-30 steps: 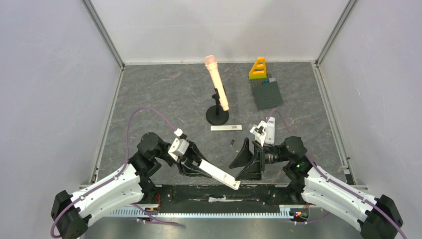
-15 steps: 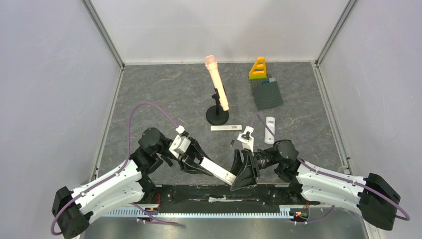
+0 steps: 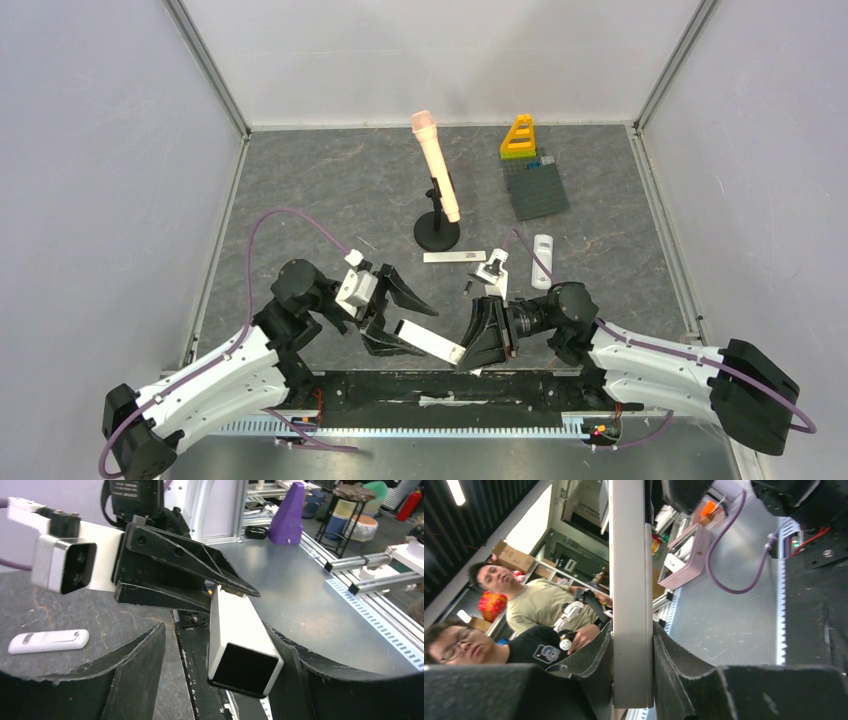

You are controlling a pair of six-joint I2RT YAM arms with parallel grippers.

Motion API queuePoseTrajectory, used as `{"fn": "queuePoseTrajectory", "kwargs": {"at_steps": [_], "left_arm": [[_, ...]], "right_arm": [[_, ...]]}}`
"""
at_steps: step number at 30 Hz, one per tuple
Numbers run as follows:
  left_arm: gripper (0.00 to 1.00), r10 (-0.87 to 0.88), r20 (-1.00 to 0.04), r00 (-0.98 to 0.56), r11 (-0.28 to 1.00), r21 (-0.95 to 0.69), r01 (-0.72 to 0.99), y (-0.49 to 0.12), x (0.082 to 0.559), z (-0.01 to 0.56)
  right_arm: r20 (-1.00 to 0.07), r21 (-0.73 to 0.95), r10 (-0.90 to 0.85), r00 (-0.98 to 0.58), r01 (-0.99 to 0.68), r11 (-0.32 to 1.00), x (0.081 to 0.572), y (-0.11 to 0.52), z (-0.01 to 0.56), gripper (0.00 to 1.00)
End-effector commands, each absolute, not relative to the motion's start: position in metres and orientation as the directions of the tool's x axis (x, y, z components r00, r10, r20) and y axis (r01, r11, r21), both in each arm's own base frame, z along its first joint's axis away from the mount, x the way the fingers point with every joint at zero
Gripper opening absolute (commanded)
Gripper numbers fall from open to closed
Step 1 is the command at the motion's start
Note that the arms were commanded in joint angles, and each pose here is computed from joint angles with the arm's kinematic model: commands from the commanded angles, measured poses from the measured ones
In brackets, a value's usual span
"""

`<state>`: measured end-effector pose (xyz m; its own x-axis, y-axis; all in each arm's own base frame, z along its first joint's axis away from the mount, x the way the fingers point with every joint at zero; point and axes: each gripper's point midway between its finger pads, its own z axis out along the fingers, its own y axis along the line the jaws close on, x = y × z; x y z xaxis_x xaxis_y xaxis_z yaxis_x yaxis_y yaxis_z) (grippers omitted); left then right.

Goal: Load the batteries into the remote control
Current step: Adjust the remote control.

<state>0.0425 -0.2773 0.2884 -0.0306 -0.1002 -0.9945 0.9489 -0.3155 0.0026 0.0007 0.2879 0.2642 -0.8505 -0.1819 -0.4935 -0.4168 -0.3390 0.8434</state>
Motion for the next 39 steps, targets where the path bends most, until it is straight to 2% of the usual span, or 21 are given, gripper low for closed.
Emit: {"fn": "queuePoseTrajectory", "kwargs": {"at_steps": [1, 8, 13, 16, 21, 23, 28, 31, 34, 36, 37, 38, 39], "left_arm": [[0.74, -0.12, -0.985, -0.124, -0.172, -0.102, 0.98, -0.277, 0.059, 0.292], [0.75, -0.206, -0.892, -0.403, 0.075, -0.424, 0.902, -0.268, 0.091, 0.278], [0.76, -0.353, -0.757, -0.55, 0.197, -0.635, 0.747, -0.258, 0.118, 0.279], [0.76, -0.499, -0.633, -0.592, 0.249, -0.759, 0.601, -0.246, 0.142, 0.279], [0.73, -0.626, -0.433, -0.649, 0.116, -0.874, 0.471, -0.243, 0.152, 0.287], [0.71, -0.626, -0.416, -0.659, 0.071, -0.872, 0.484, -0.247, 0.151, 0.291], [0.68, -0.588, -0.429, -0.686, 0.066, -0.871, 0.488, -0.258, 0.15, 0.289], [0.57, -0.582, -0.432, -0.689, 0.068, -0.87, 0.489, -0.261, 0.152, 0.286], [0.41, -0.593, -0.43, -0.681, 0.064, -0.868, 0.493, -0.26, 0.153, 0.285], [0.27, -0.598, -0.435, -0.673, 0.061, -0.862, 0.503, -0.259, 0.153, 0.286], [0.21, -0.599, -0.435, -0.672, 0.063, -0.863, 0.502, -0.259, 0.153, 0.284], [0.12, -0.6, -0.44, -0.669, 0.067, -0.86, 0.505, -0.258, 0.153, 0.283], [0.05, -0.603, -0.448, -0.661, 0.078, -0.857, 0.51, -0.257, 0.154, 0.281]], "right_arm": [[-0.578, 0.79, -0.091, -0.811, -0.529, -0.309, 0.015, 0.297, 0.264, 0.11], [-0.667, 0.741, -0.001, -0.745, -0.664, -0.097, 0.055, 0.317, 0.249, 0.09], [-0.72, 0.689, 0.097, -0.687, -0.725, -0.018, 0.076, 0.317, 0.255, 0.09], [-0.737, 0.671, 0.136, -0.662, -0.741, 0.023, 0.085, 0.316, 0.259, 0.08], [-0.736, 0.67, 0.182, -0.652, -0.74, 0.057, 0.094, 0.315, 0.262, 0.08], [-0.727, 0.677, 0.21, -0.654, -0.734, 0.054, 0.097, 0.315, 0.266, 0.08], [-0.67, 0.728, 0.266, -0.693, -0.684, 0.047, 0.104, 0.317, 0.272, 0.09], [-0.633, 0.757, 0.272, -0.725, -0.652, 0.026, 0.105, 0.32, 0.273, 0.09], [-0.598, 0.788, 0.263, -0.757, -0.616, 0.018, 0.104, 0.322, 0.27, 0.1], [-0.575, 0.808, 0.258, -0.777, -0.589, 0.026, 0.104, 0.322, 0.265, 0.12], [-0.56, 0.82, 0.254, -0.788, -0.572, 0.033, 0.104, 0.322, 0.262, 0.14], [-0.549, 0.828, 0.25, -0.798, -0.559, 0.035, 0.105, 0.323, 0.26, 0.2], [-0.537, 0.838, 0.241, -0.809, -0.543, 0.044, 0.105, 0.323, 0.256, 0.31]]}}
